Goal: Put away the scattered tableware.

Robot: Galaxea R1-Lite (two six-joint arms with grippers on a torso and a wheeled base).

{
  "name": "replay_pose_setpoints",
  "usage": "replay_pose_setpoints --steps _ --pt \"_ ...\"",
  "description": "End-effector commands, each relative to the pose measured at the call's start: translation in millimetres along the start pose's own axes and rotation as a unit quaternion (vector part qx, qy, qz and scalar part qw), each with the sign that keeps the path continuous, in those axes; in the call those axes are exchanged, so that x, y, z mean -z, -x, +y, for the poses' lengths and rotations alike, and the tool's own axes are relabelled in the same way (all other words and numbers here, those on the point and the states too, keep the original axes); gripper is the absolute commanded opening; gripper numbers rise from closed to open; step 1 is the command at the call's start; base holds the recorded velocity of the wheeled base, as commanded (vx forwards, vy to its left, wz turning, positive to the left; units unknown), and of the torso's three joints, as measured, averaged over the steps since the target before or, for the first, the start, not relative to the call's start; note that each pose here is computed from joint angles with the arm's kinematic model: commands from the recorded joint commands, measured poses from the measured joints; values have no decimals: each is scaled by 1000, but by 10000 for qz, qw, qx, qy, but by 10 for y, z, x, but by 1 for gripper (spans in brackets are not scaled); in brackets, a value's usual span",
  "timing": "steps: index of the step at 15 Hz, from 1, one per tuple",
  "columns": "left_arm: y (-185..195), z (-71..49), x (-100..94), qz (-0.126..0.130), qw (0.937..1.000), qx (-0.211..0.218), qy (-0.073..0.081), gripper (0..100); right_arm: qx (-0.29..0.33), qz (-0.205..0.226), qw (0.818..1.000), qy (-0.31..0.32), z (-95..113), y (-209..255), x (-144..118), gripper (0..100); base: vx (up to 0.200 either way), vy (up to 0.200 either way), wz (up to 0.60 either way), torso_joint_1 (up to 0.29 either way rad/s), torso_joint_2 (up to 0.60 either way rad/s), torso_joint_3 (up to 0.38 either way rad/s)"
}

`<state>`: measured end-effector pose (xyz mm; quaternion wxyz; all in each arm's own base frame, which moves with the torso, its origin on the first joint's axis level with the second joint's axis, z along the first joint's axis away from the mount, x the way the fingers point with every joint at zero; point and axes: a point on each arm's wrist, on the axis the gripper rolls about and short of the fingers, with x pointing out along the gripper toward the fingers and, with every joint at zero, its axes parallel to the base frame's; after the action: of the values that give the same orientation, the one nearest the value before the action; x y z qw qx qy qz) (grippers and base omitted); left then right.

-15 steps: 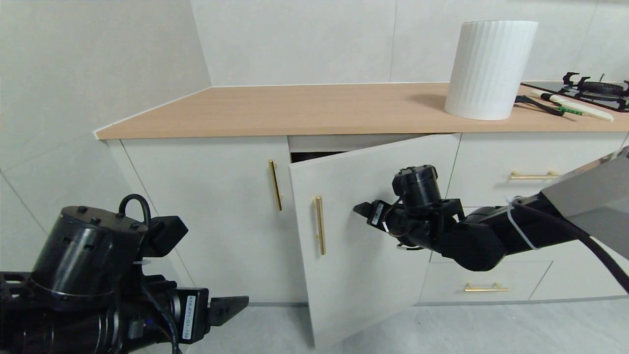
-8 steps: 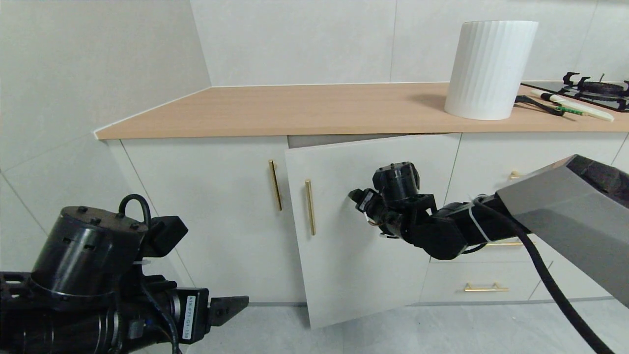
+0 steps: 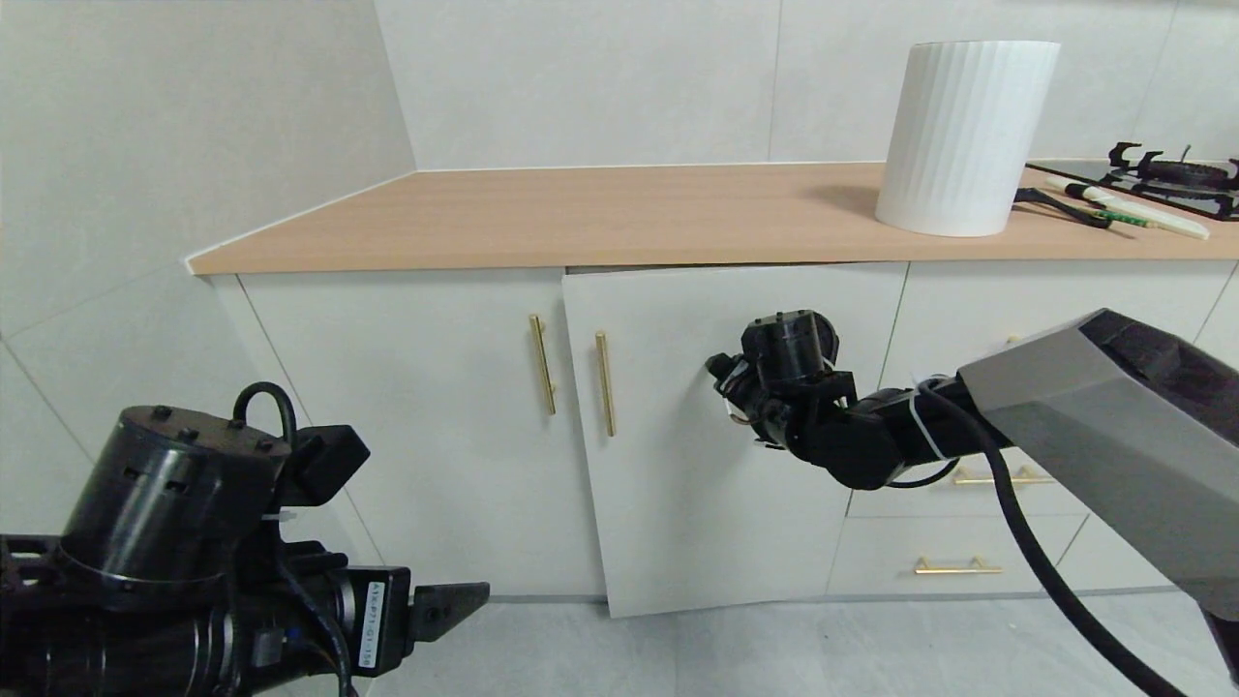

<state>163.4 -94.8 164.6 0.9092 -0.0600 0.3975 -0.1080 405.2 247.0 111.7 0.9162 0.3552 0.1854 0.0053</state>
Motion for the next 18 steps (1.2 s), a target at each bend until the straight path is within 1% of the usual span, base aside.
replay_pose_setpoints --steps 1,5,8,12,13,14,15,16,17,18 --pt "1 0 0 -3 10000 0 -1 100 83 -66 9999 -6 -40 -74 9 100 0 0 0 0 0 0" --pt "-2 0 1 4 10000 -3 -2 100 299 -312 9991 3 -76 -203 36 100 0 0 0 0 0 0" --pt "-2 0 1 4 10000 -3 -2 100 451 -411 9981 3 -122 -284 12 100 0 0 0 0 0 0" --pt "1 0 0 -3 10000 0 -1 100 464 -450 9979 -3 -112 -264 -7 100 0 0 0 0 0 0" --pt "1 0 0 -3 10000 0 -1 100 377 -337 9987 4 -69 -108 -60 100 0 0 0 0 0 0" --pt "1 0 0 -3 10000 0 -1 100 325 -195 9993 32 -69 -26 -64 100 0 0 0 0 0 0" --pt "1 0 0 -3 10000 0 -1 100 -146 642 9978 114 -81 359 -59 100 0 0 0 0 0 0" --pt "1 0 0 -3 10000 0 -1 100 -507 1183 9916 142 -139 613 -101 100 0 0 0 0 0 0" --pt "1 0 0 -3 10000 0 -1 100 -727 1398 9874 168 -160 724 -124 100 0 0 0 0 0 0" --pt "5 3 -1 -12 10000 -2 5 100 -1235 1765 9753 487 -240 944 -149 100 0 0 0 0 0 0"
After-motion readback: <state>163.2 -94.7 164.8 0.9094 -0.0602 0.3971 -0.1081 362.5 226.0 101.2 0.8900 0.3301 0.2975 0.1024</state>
